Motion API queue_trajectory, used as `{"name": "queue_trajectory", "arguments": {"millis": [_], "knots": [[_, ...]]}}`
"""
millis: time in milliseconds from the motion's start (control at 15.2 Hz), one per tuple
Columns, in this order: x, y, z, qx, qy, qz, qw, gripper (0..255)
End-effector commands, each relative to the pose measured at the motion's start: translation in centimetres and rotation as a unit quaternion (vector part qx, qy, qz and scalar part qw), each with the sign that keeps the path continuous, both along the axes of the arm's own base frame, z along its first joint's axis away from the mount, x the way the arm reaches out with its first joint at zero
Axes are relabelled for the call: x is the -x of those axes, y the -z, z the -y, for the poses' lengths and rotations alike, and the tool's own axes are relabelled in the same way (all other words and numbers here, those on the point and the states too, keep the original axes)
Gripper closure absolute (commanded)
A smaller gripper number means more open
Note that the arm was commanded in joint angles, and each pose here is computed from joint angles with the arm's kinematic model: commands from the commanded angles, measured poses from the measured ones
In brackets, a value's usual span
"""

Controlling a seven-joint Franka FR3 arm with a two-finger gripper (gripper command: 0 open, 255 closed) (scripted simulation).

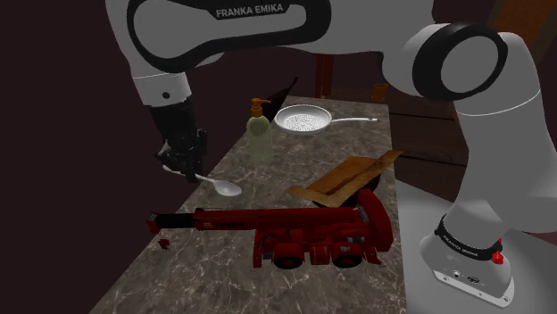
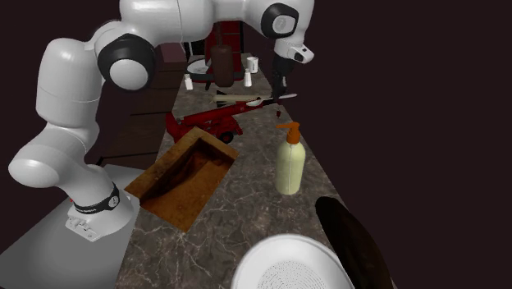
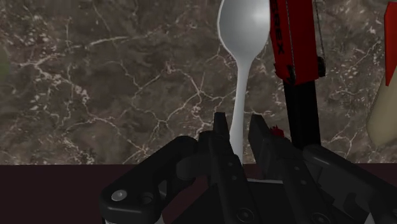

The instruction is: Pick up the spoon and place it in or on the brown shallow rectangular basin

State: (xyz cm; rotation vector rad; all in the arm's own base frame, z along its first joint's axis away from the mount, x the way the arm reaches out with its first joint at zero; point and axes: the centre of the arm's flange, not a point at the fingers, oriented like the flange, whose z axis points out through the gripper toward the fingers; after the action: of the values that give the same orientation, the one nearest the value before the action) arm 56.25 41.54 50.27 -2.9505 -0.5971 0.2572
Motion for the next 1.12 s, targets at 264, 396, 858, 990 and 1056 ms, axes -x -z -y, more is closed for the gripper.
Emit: {"name": "queue_trajectory", "arguments": {"millis": [264,396,858,990,1056], "knots": [[4.3,-0.4,6.0,0.000,0.000,0.000,1.0000,255],[5.8,-0.5,8.2,0.000,0.000,0.000,1.0000,255],[11.0,-0.8,15.8,0.000,0.000,0.000,1.0000,255],[12.5,-0.8,18.0,0.000,0.000,0.000,1.0000,255],[13.2,-0.9,19.1,0.000,0.000,0.000,1.0000,255]]}}
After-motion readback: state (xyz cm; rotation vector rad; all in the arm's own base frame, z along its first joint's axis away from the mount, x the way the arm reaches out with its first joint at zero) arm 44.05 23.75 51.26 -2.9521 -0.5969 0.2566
